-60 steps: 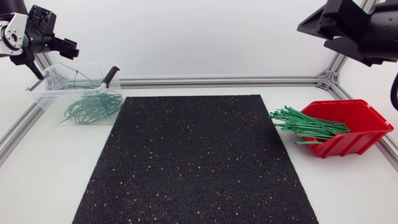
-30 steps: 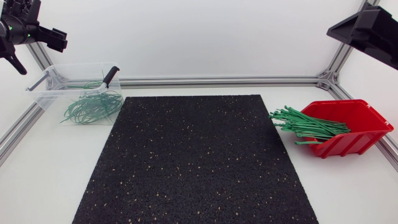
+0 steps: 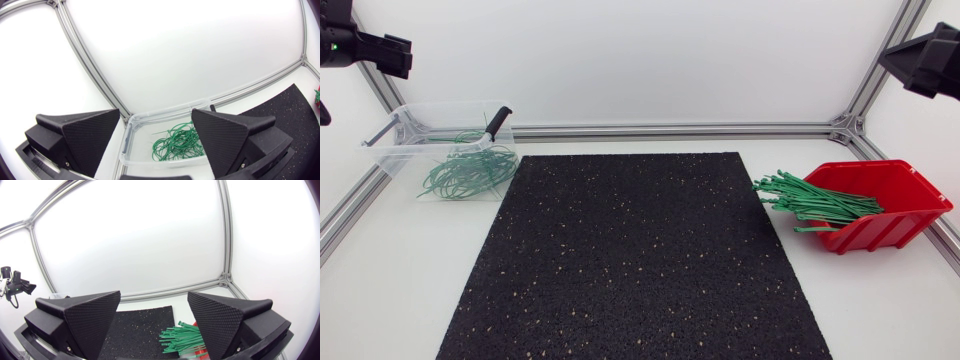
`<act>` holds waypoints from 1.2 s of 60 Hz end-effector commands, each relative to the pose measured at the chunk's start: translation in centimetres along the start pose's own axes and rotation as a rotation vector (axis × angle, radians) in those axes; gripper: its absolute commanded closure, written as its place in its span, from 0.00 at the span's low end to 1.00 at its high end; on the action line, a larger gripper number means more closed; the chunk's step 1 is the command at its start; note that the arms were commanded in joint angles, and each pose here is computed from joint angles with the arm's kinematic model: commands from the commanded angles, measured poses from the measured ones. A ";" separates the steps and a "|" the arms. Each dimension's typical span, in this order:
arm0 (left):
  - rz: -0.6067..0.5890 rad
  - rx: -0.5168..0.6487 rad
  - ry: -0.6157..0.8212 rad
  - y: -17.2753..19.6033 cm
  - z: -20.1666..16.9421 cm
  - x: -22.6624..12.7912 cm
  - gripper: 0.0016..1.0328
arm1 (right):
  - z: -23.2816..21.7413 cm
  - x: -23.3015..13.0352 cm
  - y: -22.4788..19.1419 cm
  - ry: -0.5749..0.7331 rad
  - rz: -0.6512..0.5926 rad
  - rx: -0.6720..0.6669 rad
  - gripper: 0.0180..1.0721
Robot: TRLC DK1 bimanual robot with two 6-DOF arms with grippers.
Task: Take a green cable tie from the red box, thread the tail through the head to close it, then place it in the transparent bin on the left.
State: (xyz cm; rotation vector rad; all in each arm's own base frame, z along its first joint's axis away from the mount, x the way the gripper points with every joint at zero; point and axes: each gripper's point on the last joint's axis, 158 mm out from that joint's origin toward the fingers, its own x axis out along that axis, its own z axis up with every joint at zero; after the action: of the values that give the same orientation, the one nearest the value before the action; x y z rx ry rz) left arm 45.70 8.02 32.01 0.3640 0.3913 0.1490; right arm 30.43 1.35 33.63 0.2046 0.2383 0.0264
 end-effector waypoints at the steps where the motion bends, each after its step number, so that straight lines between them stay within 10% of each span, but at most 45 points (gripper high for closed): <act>1: -0.036 -0.019 -0.010 -1.5 -0.5 -1.4 0.03 | -0.9 0.0 -0.9 -0.002 -0.024 -0.028 0.07; 72: -0.103 -0.146 -0.324 -7.3 -7.1 -14.9 0.04 | -10.3 -3.0 -3.9 -0.012 -0.068 -0.110 0.07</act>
State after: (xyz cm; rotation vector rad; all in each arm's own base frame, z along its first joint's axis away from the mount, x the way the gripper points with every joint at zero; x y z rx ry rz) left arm 30.55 0.70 29.17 0.2437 0.0918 0.0271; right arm 25.29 -0.23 24.87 0.1210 0.2233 -0.0177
